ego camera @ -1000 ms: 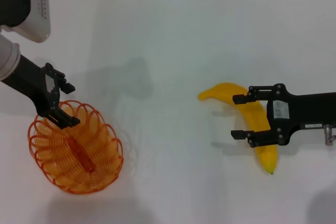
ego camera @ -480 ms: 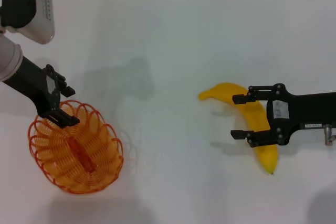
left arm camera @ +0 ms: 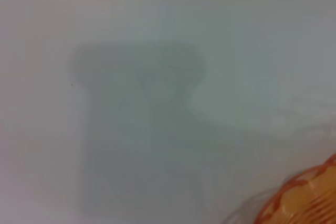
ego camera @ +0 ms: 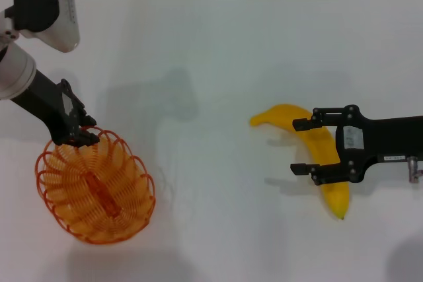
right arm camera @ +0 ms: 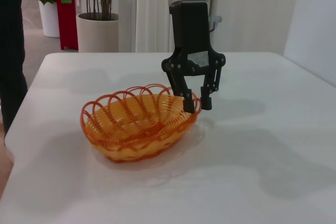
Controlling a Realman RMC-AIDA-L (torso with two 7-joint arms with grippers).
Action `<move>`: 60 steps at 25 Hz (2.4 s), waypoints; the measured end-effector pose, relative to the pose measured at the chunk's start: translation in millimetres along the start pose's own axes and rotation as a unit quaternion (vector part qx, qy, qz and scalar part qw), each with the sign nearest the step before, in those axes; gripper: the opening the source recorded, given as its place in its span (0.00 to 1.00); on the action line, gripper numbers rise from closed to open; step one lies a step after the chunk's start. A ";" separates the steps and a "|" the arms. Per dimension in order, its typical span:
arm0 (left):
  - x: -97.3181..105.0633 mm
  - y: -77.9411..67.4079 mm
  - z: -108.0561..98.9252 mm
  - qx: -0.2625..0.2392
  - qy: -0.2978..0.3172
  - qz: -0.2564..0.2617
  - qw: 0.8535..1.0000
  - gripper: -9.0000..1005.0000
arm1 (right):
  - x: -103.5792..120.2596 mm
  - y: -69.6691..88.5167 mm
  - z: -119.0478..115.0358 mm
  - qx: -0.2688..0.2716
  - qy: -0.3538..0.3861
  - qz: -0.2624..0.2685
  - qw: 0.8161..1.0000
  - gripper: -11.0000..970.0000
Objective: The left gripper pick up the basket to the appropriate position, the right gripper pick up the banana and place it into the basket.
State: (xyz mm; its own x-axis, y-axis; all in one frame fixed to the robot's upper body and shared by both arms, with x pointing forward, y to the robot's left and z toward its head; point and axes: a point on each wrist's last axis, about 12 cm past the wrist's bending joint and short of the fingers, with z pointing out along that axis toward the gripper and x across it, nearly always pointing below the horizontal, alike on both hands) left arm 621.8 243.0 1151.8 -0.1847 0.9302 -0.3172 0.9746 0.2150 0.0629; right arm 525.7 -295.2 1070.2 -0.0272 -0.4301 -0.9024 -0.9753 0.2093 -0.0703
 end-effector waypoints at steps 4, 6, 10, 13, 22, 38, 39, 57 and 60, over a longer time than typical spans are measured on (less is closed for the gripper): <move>-2.3 -0.6 1.4 0.001 0.005 0.003 1.000 0.44 | 0.0 -0.1 0.0 0.000 0.000 0.000 1.000 0.78; -3.8 -1.5 3.1 0.002 0.012 0.007 1.000 0.39 | -0.2 -0.2 0.0 0.001 -0.001 0.000 1.000 0.78; -5.7 -1.3 4.2 0.000 0.014 0.006 1.000 0.29 | 0.2 0.1 -0.3 0.002 -0.001 0.001 1.000 0.78; -6.9 -1.1 3.9 -0.001 0.013 0.003 1.000 0.19 | 0.6 0.4 -0.7 0.003 -0.002 0.002 1.000 0.78; -8.6 -3.8 6.2 0.001 0.032 0.007 0.999 0.11 | 1.6 0.9 -1.6 0.006 -0.002 0.004 1.000 0.77; 14.4 -25.0 -43.0 0.017 -0.088 -0.010 0.996 0.10 | 4.5 2.8 -4.8 0.010 -0.001 0.008 1.000 0.77; 18.7 -28.1 -48.7 0.014 -0.103 -0.014 0.995 0.10 | 4.9 3.0 -5.3 0.011 -0.001 0.009 1.000 0.77; 3.8 -23.4 -34.0 0.057 -0.179 -0.232 0.955 0.08 | 2.7 1.4 -3.4 0.010 -0.003 0.006 1.000 0.77; -11.6 -22.4 -16.1 0.090 -0.156 -0.243 0.953 0.08 | 1.7 0.6 -3.4 0.013 -0.007 0.005 1.000 0.77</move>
State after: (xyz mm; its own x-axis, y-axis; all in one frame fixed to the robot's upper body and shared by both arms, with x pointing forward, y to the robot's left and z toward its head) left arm 600.1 232.2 1169.3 -0.6012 0.5931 -0.5356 0.7942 0.5175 -0.3185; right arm 524.4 -298.8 1070.1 -0.0342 -0.4153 -0.9090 -0.9690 0.2366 -0.0716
